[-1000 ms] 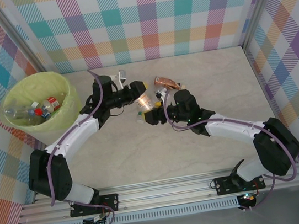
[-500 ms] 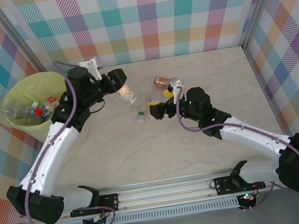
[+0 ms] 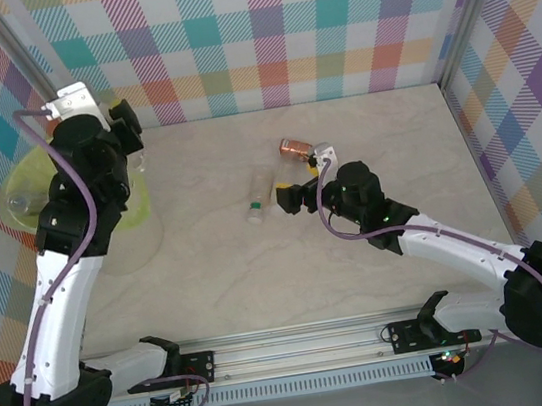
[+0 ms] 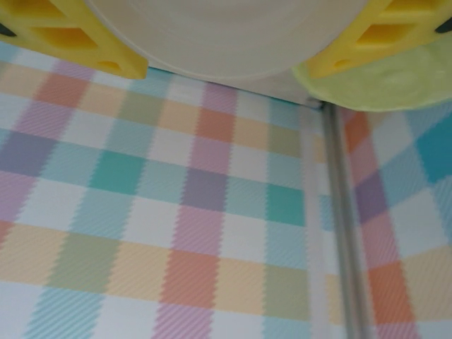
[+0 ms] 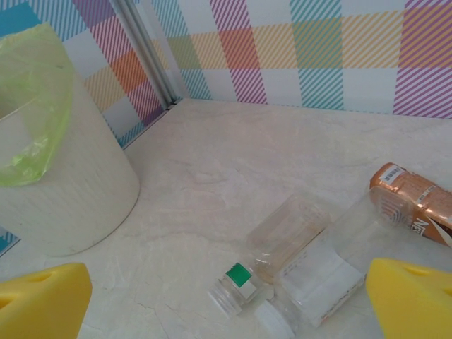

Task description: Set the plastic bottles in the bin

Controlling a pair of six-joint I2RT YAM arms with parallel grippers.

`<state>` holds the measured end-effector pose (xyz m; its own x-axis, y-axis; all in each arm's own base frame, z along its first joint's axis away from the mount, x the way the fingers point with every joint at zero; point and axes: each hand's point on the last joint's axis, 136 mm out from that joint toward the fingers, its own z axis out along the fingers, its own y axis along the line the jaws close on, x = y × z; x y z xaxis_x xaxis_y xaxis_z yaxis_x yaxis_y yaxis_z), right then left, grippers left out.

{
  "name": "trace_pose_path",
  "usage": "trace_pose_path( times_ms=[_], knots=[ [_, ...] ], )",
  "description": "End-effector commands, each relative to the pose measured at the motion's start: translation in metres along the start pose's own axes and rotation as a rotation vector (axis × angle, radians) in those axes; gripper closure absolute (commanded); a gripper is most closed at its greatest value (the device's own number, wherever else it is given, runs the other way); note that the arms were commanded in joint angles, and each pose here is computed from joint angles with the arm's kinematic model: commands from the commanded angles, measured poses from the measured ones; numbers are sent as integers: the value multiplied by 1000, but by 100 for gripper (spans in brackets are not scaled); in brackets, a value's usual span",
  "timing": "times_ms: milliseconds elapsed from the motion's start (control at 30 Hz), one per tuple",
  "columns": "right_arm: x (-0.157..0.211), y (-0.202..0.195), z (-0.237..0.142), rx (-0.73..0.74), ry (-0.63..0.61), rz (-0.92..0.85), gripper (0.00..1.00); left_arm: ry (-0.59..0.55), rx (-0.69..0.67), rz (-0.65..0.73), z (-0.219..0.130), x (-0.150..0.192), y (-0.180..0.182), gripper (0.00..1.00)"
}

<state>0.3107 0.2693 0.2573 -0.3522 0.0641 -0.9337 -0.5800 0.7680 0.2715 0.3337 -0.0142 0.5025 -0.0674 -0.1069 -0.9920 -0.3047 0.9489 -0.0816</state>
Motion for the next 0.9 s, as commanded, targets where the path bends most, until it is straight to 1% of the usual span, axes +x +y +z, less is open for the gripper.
trace_pose_path(
  times_ms=[0,133,233,333,367,400,433,467,500,667,867],
  knots=[
    [-3,-8,3,40,-21,25,0,-6,-270,96,13,-8,47,100],
    [0,-9,5,46,-12,38,0,27,-419,89,29,-3,78,99],
    [0,-10,5,50,-9,38,0,78,-464,27,44,13,102,97],
    [1,-10,5,53,-6,35,0,145,-478,-62,58,34,121,91],
    [2,-11,5,55,-2,32,0,162,-492,-88,59,39,126,84],
    [2,-11,5,58,-2,33,0,188,-497,-113,61,46,131,64],
    [2,-12,4,61,-1,32,0,214,-492,-139,63,52,134,33],
    [3,-13,4,65,1,34,0,234,-484,-163,65,57,135,11],
    [3,-13,4,66,0,33,0,255,-466,-190,67,62,135,0],
    [7,-16,7,82,5,34,0,302,-270,-272,73,66,106,0],
    [1,-30,8,151,-74,83,0,317,-4,-347,66,60,61,0]
  ],
)
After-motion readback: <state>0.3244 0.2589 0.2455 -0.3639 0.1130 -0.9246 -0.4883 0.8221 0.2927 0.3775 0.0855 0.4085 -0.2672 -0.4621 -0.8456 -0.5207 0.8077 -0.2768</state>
